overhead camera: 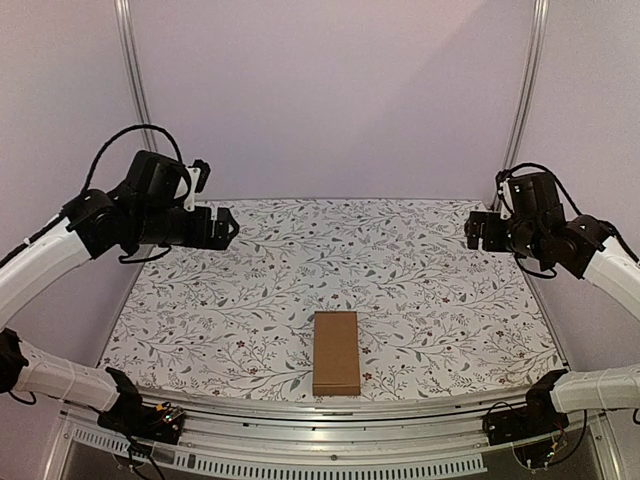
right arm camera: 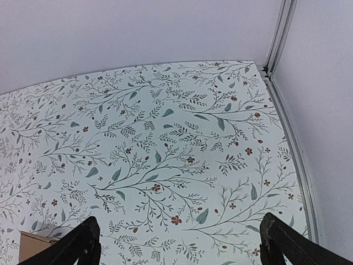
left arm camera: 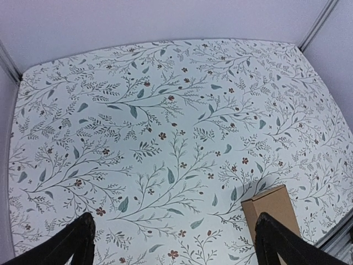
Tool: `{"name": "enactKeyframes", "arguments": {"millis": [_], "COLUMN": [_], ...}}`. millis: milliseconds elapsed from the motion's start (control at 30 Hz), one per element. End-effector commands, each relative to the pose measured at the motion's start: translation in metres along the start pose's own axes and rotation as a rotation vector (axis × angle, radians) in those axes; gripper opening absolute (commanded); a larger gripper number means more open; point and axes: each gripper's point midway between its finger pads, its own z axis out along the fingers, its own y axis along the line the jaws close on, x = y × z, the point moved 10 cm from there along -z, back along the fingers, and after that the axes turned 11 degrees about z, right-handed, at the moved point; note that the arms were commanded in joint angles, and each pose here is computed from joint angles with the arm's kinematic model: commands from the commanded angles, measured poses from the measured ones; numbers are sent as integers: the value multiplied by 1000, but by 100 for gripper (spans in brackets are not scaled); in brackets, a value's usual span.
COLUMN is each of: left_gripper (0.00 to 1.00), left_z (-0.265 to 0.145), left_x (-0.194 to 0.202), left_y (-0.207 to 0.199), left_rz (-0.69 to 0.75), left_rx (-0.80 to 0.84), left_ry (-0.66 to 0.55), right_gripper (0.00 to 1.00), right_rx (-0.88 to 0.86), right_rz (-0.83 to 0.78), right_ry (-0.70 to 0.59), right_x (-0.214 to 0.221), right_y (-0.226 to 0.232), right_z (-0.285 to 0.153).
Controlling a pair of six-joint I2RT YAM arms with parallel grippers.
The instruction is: Fold the paper box
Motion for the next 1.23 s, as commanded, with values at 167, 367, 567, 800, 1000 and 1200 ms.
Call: {"name": "enactKeyframes", "arguments": {"millis": [167, 367, 567, 800, 1000, 1200], "left_gripper": [100, 99, 99, 99, 99, 99], "left_z": [-26, -62, -56, -59, -63, -62], "left_x": [19, 14, 33, 38, 40, 40], "left_y": [43, 48, 50, 50, 52, 53], "left_rz": [-84, -28, 23, 20, 12, 8], "left_rx": [-23, -34, -54, -17, -28, -30], "left_ry": [-128, -199, -229, -223, -240, -234], "right_gripper": [99, 99, 99, 99, 99, 99], "right_rx": [20, 6, -36, -35, -75, -97], "right_rz": [8, 11, -10, -19, -25, -19], "right_ry": [-41, -68, -48, -23, -16, -49], "right_x": [-10, -6, -9, -6, -7, -4], "right_y": [-13, -24, -26, -27, -22, -25], "right_z": [-31, -47, -63, -64, -62, -65]}}
